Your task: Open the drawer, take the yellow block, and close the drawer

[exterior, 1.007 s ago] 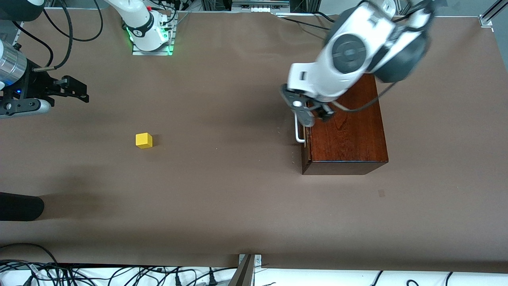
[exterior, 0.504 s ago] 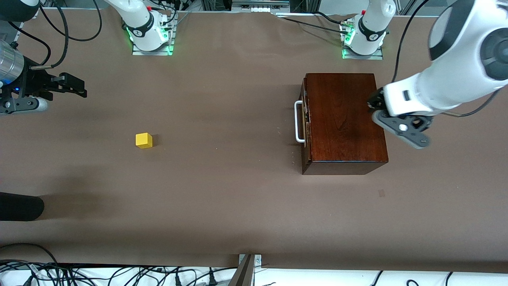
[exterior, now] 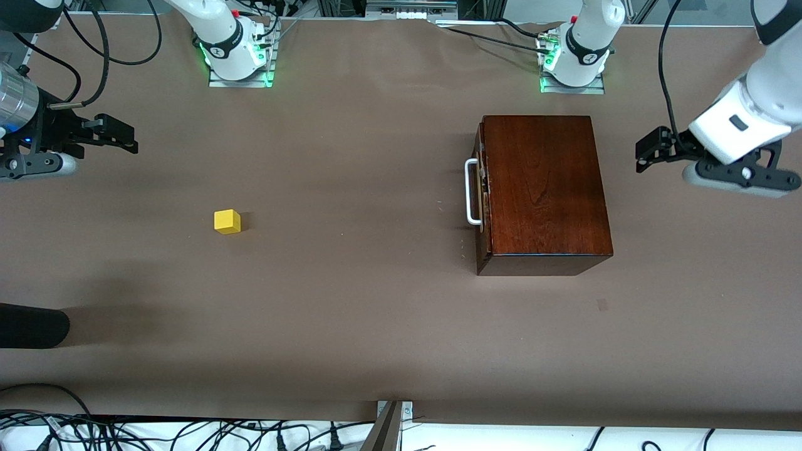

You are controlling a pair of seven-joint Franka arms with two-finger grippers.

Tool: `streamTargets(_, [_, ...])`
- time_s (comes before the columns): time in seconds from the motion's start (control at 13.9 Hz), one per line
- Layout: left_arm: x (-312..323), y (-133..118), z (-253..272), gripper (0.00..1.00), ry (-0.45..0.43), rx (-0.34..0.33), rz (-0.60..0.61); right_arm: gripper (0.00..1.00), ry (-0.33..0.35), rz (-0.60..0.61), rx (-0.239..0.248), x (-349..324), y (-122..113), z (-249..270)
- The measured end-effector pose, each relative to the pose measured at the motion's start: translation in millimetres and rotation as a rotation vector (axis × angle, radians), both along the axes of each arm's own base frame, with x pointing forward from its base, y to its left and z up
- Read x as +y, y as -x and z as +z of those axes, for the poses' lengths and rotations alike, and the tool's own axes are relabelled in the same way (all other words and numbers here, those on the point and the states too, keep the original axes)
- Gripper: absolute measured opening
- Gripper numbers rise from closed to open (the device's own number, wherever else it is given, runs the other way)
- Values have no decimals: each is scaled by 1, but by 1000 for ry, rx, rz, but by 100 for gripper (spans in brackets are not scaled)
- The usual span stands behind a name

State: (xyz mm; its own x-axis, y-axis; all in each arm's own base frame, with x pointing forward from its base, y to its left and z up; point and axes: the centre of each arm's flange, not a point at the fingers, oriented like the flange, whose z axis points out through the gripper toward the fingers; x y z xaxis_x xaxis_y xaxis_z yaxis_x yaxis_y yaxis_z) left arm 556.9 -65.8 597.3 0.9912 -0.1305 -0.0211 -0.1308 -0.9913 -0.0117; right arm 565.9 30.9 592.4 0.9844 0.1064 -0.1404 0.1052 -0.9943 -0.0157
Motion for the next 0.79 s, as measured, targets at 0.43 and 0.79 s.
streamTargets(0.43, [50,22,-18,100,2,9,90,100,-1,0,-20,0,-2,2])
streamTargets(0.79, [41,26,-22,100,-2,43,73,100,-2,-1,-51,0,-6,4])
